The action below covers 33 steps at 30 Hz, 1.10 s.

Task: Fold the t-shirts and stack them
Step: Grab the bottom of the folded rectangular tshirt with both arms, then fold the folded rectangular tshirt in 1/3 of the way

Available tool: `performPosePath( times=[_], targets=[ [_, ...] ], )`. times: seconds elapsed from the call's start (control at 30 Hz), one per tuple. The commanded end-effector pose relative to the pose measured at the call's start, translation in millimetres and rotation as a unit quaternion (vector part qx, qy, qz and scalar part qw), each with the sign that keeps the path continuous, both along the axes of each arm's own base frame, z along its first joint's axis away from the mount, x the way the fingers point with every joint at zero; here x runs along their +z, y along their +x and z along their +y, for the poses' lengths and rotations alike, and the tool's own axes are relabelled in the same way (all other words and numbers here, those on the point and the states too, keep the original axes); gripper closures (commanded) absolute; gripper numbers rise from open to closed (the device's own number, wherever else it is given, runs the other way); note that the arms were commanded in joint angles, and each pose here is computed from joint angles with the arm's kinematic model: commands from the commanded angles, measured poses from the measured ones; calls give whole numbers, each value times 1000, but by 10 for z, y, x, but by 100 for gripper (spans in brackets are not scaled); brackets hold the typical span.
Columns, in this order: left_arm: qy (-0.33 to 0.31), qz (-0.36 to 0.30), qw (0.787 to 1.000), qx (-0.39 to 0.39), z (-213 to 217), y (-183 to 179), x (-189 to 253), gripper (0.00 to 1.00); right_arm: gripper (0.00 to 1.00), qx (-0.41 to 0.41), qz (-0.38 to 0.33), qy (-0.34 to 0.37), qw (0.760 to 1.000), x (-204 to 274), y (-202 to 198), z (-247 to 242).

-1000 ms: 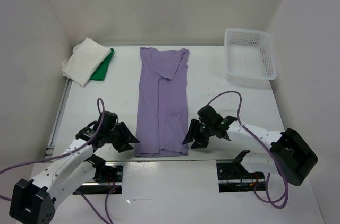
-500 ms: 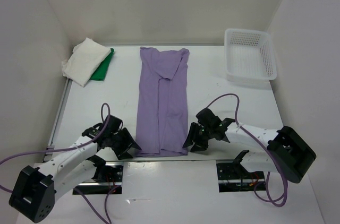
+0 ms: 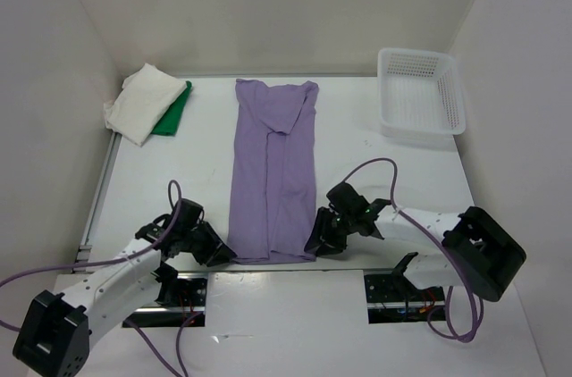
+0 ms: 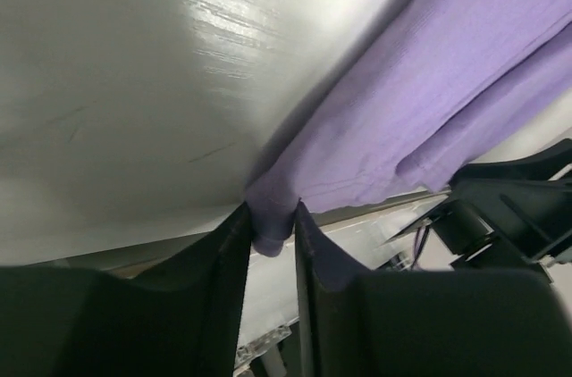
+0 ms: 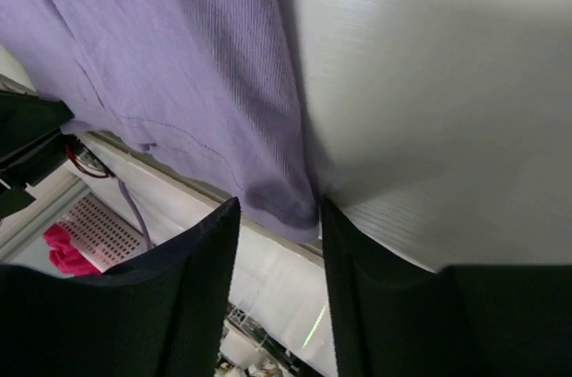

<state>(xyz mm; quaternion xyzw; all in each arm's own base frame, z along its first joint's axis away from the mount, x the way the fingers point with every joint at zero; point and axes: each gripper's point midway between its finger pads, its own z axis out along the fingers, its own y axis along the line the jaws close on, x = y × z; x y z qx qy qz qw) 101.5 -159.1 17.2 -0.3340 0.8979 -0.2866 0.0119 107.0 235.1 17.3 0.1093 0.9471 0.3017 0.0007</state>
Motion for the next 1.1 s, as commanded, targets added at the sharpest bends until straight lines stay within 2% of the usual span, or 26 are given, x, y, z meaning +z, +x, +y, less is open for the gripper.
performPosePath(
  times=[0.0,0.1,0.13,0.27,0.3,0.37,0.43,0.47,0.63,0.67,0.7,0.77,0.83,0.87,0.93,0.97,1.0,1.03,1.07],
  targets=[
    [1,-1,1000,2,-1,1,14,71,54,10,-9,-14,1000,-107,17,10],
    [1,-17,1000,-12,-23,57,86,81,73,26,-4,-15,1000,-86,-21,61],
    [5,-13,1000,-17,-14,43,101,83,83,30,-7,-15,999,-58,-5,73],
    [23,-53,997,-51,-22,233,349,90,99,19,-40,-24,999,198,134,77],
    [25,-56,998,-35,36,360,385,92,100,9,-51,-24,998,310,160,55],
    [14,-103,994,-26,-20,605,667,93,100,-3,-87,-10,996,543,374,78],
    [22,-126,991,-25,-27,830,761,93,100,-28,-103,-8,994,702,698,9],
    [29,-156,987,-19,-28,1049,945,94,100,-15,-116,-14,993,722,797,-23],
    [87,-209,973,-38,145,1953,1079,94,100,-38,-160,-23,986,886,1658,-84],
    [102,-200,974,-38,194,2138,975,94,100,-35,-174,-33,984,890,1808,-112],
    [103,-226,968,-33,207,2372,1121,94,100,-38,-192,-28,980,1019,2007,-78],
    [107,-226,968,-25,250,2672,1022,94,100,-45,-188,-43,980,863,2313,-157],
    [114,-233,966,-21,271,2901,1033,94,100,-60,-208,-34,976,989,2682,-167],
    [117,-241,963,-18,254,3107,1027,94,100,-56,-191,-47,979,800,2779,-188],
    [123,-245,962,-19,245,3282,991,94,100,-62,-212,-42,974,903,3068,-164],
    [126,-236,963,-24,235,3367,845,94,100,-65,-198,-48,977,745,3150,-182],
    [125,-244,961,-23,216,3485,894,94,100,-70,-215,-50,973,815,3322,-208],
    [129,-230,964,-30,212,3537,718,94,100,-73,-209,-59,973,749,3366,-220],
    [129,-228,965,-31,203,3592,683,92,100,-72,-196,-68,976,568,3424,-260]
  ],
)
